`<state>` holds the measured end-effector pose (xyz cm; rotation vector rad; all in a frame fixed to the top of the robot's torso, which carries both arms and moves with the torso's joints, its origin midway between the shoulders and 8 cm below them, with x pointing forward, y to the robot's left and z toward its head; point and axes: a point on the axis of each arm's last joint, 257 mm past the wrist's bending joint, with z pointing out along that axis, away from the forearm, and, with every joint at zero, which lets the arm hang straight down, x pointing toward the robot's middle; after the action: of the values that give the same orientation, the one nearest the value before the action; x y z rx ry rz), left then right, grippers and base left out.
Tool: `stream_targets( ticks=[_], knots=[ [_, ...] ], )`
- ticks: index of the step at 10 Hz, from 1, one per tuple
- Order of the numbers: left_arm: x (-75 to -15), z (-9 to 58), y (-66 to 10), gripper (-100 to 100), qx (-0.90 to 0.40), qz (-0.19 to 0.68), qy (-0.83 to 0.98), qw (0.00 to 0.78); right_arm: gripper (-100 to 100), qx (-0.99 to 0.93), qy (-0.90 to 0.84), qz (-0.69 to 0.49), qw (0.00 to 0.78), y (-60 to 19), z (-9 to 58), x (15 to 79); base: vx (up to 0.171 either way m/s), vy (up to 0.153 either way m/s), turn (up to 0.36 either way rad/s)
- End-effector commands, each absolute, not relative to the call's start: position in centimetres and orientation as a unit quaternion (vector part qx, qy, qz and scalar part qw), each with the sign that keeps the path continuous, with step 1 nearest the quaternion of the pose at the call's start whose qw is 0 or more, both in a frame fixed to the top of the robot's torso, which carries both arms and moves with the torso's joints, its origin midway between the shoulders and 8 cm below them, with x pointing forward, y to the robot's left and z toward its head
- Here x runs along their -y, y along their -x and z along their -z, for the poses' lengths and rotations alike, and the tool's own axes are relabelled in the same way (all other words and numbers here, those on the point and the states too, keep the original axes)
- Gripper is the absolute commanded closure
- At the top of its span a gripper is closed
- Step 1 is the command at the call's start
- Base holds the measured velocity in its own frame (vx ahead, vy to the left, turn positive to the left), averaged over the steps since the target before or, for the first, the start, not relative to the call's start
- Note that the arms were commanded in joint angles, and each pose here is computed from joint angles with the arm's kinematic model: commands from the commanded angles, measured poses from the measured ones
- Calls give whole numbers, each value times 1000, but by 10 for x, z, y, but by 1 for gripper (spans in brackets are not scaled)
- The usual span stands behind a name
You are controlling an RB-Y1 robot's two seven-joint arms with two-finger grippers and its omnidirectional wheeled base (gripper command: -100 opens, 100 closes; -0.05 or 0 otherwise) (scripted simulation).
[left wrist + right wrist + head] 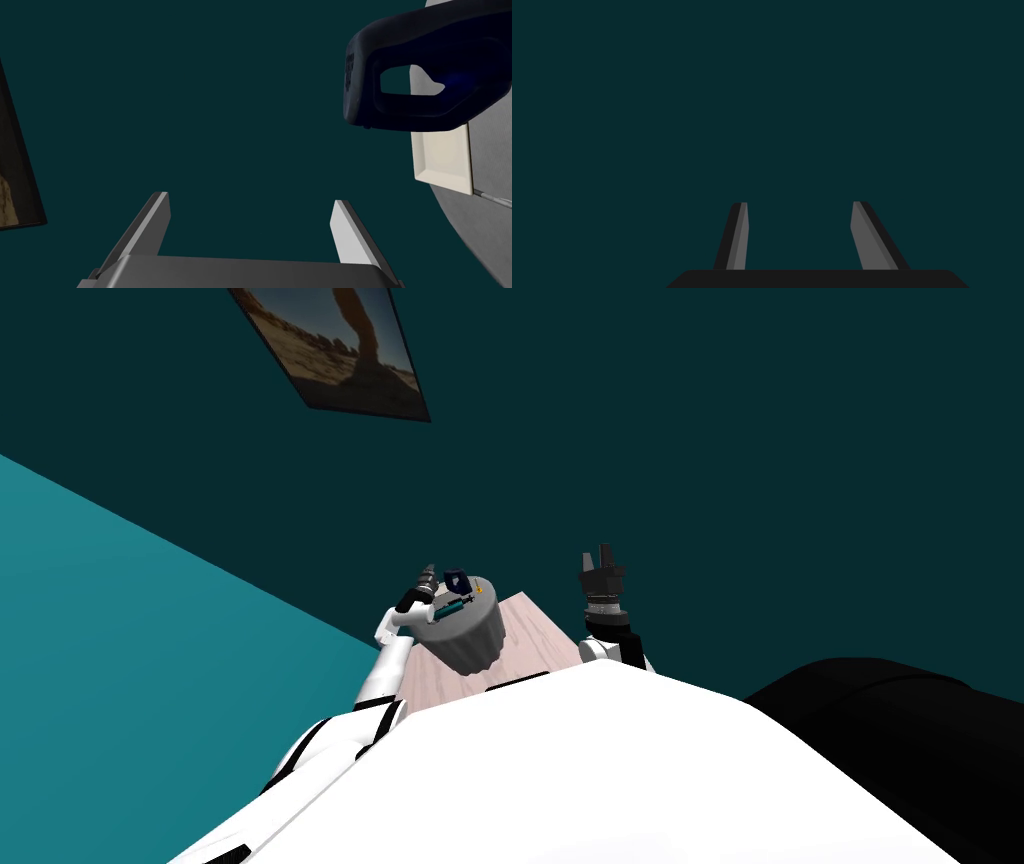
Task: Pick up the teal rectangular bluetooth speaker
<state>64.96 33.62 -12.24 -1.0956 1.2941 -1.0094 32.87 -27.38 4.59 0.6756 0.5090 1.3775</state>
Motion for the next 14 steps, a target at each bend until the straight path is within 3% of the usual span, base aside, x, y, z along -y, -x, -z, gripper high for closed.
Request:
stream_targets(
  ticks=[1, 14],
  knots=[
    [-342, 133, -651, -100, -551, 419, 472, 546, 0, -228, -302, -616, 691, -329, -46, 274, 3, -7, 1],
    [-409, 245, -661, -100, -580, 292, 631, 424, 0, -228, -302, -616, 691, -329, -46, 274, 27, -3, 0]
  ],
)
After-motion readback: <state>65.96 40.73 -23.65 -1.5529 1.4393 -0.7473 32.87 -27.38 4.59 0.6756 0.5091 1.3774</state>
